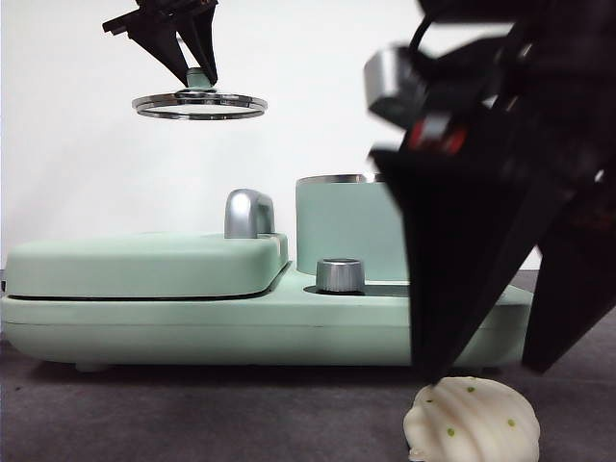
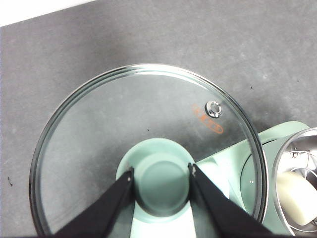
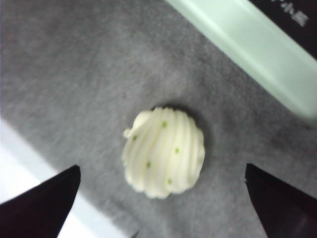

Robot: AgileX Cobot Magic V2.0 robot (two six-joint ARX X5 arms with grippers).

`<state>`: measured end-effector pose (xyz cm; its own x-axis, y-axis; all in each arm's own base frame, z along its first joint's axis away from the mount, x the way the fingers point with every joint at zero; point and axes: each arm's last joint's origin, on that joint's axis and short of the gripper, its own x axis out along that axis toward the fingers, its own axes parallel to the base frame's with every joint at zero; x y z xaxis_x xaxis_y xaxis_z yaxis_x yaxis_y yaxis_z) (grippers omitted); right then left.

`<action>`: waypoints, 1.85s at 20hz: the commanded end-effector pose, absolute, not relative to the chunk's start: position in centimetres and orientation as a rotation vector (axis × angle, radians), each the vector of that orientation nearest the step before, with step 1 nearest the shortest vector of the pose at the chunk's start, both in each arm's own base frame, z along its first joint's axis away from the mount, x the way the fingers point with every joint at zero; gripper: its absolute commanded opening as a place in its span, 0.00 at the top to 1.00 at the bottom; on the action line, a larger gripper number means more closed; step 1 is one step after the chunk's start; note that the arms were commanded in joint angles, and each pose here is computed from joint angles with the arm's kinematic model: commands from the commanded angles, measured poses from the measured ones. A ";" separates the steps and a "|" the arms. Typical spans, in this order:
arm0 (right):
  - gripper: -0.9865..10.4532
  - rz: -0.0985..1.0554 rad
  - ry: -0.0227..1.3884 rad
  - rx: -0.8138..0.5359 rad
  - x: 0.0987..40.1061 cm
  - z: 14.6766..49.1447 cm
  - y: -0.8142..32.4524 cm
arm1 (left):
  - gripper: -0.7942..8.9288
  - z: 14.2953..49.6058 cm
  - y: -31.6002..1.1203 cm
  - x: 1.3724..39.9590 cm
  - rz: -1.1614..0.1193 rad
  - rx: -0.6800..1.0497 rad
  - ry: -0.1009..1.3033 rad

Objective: Put the buns in a small steamer

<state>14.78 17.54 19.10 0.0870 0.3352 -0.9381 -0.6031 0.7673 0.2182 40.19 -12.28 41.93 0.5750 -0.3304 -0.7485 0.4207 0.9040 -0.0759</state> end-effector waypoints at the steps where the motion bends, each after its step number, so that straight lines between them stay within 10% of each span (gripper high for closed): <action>1: 0.47 0.696 1.350 -0.261 15.0 18.0 18.2 | 0.90 43.3 -12.3 39.6 -0.450 0.110 0.781; 13: 0.74 0.679 1.385 -0.228 15.7 17.9 19.1 | 0.90 43.4 -12.3 39.6 -0.450 0.110 0.780; 26: 0.74 0.579 1.264 -0.182 24.4 36.6 19.2 | 0.90 43.3 -12.3 39.6 -0.449 0.109 0.780; 37: 0.74 0.376 1.419 -0.210 34.7 29.8 19.8 | 0.90 43.3 -12.3 39.7 -0.449 0.107 0.780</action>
